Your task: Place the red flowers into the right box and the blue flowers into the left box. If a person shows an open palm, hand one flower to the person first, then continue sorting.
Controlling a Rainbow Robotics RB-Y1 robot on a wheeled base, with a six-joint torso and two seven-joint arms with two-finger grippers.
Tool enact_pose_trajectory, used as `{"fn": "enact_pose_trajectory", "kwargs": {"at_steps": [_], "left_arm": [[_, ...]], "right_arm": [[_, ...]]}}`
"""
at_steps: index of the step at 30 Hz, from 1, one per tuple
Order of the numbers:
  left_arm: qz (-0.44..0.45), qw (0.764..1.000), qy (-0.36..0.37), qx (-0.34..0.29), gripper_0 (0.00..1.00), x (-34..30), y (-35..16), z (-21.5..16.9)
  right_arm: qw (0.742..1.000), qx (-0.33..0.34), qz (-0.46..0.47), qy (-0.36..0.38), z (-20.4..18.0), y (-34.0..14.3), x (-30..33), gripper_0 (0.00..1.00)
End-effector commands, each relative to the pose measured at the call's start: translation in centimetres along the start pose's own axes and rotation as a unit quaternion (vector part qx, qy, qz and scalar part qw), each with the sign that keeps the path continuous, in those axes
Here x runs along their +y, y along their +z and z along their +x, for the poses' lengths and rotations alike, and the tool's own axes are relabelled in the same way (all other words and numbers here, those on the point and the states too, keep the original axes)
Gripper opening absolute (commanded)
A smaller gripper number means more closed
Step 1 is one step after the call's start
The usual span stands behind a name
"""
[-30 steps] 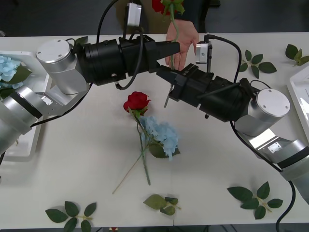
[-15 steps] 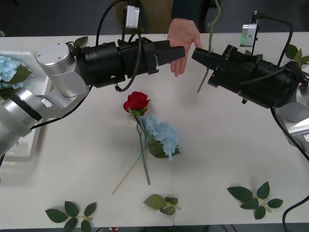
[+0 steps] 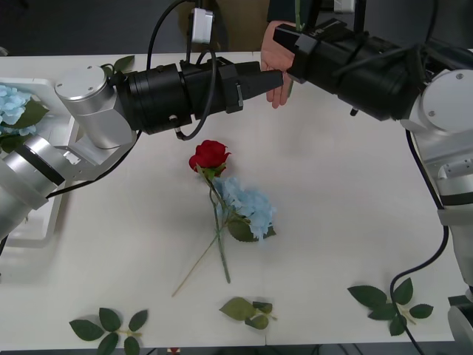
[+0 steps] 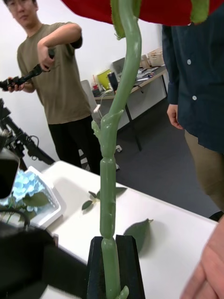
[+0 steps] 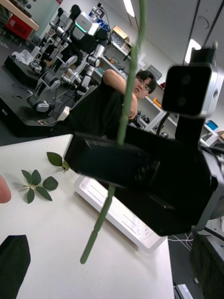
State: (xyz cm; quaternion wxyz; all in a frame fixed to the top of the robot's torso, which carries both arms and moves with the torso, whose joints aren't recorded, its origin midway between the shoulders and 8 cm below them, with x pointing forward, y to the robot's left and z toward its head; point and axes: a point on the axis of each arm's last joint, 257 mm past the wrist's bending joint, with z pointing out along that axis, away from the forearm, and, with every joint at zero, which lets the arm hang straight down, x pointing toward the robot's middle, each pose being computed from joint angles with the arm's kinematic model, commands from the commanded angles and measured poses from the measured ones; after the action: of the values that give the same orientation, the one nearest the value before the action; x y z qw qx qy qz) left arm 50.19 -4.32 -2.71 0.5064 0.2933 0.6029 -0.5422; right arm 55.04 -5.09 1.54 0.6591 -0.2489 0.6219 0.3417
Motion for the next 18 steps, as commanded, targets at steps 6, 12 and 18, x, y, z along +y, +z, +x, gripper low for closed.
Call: {"fn": "enact_pose_trajectory", "kwargs": {"at_steps": [6, 12, 18], "left_arm": [[0.001, 1.000, 0.014, -0.018, 1.00, -0.2, -0.1, -1.0], [0.001, 1.000, 0.015, -0.017, 1.00, -0.2, -0.1, -1.0], [0.001, 1.000, 0.014, -0.018, 1.00, -0.2, -0.1, -1.0]], "right_arm": [[0.999, -0.044, 0.018, 0.022, -9.1, 4.4, 2.4, 0.00], [0.998, -0.021, 0.036, 0.044, -10.3, 5.2, 2.3, 0.00], [0.995, 0.008, 0.060, 0.077, -10.2, 5.5, 1.8, 0.00]]}}
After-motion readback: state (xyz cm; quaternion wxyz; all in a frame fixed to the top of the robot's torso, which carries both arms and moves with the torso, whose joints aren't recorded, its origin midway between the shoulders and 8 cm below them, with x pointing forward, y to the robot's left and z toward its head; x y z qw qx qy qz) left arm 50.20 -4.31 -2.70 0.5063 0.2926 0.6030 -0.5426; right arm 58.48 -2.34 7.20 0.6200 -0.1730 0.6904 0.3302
